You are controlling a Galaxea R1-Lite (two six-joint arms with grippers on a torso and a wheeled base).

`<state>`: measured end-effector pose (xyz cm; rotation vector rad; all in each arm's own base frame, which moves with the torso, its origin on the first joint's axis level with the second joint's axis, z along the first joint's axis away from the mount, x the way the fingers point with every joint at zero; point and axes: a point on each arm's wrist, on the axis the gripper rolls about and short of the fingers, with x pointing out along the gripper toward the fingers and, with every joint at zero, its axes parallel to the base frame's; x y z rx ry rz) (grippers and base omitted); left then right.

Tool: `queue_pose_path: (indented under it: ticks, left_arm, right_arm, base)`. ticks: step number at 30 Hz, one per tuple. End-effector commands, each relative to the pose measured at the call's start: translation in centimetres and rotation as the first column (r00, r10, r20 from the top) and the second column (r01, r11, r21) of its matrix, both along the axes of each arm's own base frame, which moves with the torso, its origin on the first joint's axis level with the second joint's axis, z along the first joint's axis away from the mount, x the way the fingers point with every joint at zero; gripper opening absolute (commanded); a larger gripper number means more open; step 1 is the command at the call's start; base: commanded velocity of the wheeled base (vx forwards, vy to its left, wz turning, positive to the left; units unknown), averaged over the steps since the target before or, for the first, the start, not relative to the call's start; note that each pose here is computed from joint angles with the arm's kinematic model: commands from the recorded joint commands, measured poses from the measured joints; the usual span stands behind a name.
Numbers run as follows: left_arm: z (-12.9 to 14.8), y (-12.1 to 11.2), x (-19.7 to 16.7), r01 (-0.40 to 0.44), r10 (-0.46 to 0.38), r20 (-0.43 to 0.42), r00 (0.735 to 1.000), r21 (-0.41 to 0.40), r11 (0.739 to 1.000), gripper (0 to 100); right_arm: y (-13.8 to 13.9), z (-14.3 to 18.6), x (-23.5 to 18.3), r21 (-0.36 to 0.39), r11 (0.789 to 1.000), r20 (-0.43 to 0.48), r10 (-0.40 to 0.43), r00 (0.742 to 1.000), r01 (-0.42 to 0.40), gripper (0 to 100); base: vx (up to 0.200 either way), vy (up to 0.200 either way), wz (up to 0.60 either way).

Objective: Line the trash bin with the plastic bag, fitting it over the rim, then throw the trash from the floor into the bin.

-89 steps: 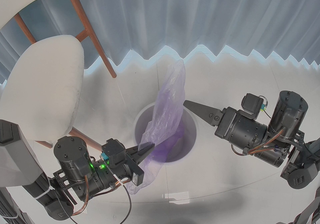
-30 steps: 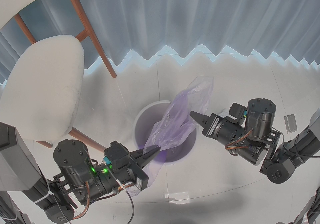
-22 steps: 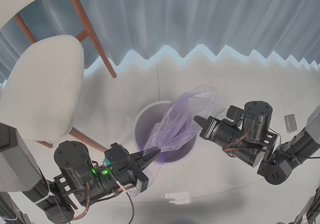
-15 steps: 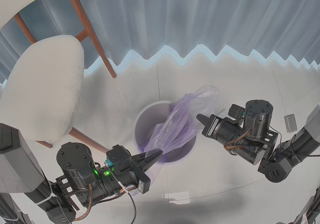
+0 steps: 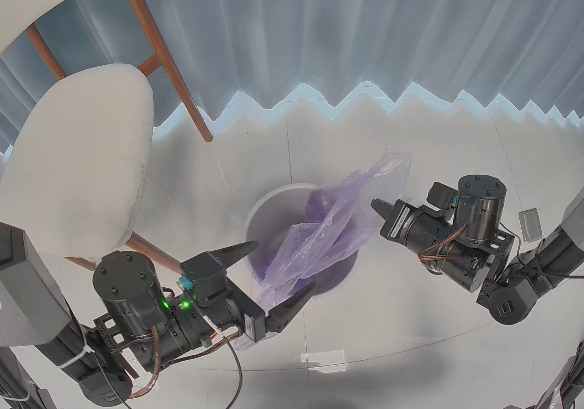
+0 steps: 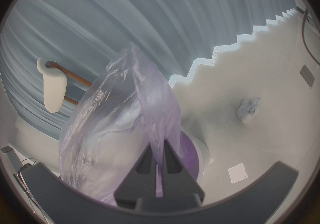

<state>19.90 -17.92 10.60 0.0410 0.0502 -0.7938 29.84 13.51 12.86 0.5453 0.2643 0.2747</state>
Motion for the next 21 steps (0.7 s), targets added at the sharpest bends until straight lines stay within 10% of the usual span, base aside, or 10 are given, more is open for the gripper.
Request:
queue_pose_path:
  ticks: [1,21]
  left_arm:
    - [0.1,1.9,-0.8,-0.015,0.016,-0.012,1.000,0.014,1.000,100]
    - [-3.9,3.7,1.2,-0.024,0.041,-0.158,0.987,0.105,0.994,100]
  right_arm:
    - [-0.5,0.4,0.2,0.007,1.000,0.014,-0.015,1.000,0.015,0]
    - [-0.5,0.6,0.2,0.008,1.000,0.020,-0.015,1.000,0.015,0]
  base:
    - [0.000,0.000,0.00]
    - [0.000,0.000,0.00]
